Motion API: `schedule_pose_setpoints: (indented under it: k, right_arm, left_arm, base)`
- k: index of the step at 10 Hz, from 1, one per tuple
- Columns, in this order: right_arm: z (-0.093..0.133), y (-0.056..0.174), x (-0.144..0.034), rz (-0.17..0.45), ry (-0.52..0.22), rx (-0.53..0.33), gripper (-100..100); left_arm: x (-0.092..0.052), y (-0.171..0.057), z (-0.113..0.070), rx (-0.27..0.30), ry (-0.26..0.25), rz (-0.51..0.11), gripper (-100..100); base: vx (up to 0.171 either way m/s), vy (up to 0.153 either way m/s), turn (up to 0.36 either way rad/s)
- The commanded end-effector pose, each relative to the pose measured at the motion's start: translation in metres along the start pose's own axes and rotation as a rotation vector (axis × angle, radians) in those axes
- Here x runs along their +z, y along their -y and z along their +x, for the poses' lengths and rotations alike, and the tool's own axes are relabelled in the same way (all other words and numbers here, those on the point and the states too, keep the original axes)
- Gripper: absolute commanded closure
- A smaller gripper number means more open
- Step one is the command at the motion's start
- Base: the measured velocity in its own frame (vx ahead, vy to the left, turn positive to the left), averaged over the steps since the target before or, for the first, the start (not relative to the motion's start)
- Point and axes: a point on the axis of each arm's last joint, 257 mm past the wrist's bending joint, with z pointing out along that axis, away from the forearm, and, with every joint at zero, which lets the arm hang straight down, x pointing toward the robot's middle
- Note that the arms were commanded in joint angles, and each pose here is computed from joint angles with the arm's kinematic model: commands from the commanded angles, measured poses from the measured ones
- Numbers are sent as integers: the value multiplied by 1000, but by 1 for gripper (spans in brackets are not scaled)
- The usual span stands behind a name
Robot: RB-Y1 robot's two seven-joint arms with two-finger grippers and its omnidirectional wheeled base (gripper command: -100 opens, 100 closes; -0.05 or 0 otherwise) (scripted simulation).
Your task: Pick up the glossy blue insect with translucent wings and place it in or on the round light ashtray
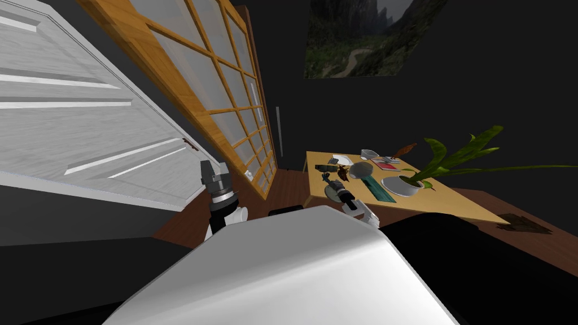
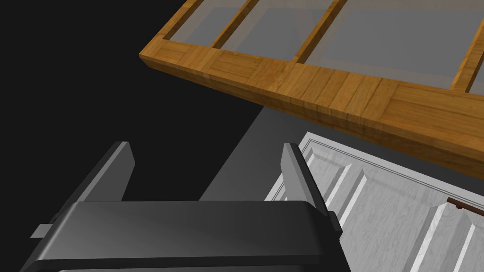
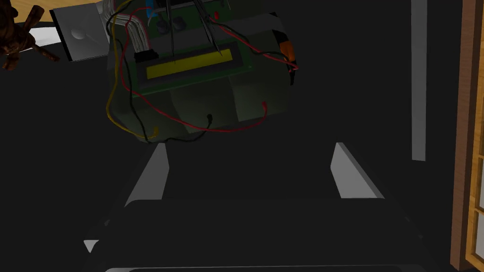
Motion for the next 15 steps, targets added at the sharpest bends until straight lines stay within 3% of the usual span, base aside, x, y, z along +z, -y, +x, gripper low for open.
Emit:
schedule_pose_setpoints:
  k: [1, 8, 12, 13, 14, 15]
  right_arm:
    - [9, 7, 1, 15, -18, -13, -100]
    - [60, 69, -14, 122, -162, -134, -100]
    - [84, 86, -17, 145, -231, -195, -100]
    - [80, 85, -18, 142, -219, -184, -100]
    - [81, 85, -18, 143, -221, -186, 0]
    - [80, 85, -3, 170, -218, -179, -100]
  left_arm:
    - [0, 0, 0, 0, 0, 0, 0]
    - [0, 0, 0, 0, 0, 0, 0]
    - [0, 0, 0, 0, 0, 0, 0]
    - [0, 0, 0, 0, 0, 0, 0]
    - [0, 0, 0, 0, 0, 0, 0]
    - [0, 0, 0, 0, 0, 0, 0]
  base:
    - [24, 12, 12]
    - [60, 12, 33]
    - [109, -27, 49]
    - [70, -33, 20]
    - [12, -6, 0]
    - [-90, -41, 166]
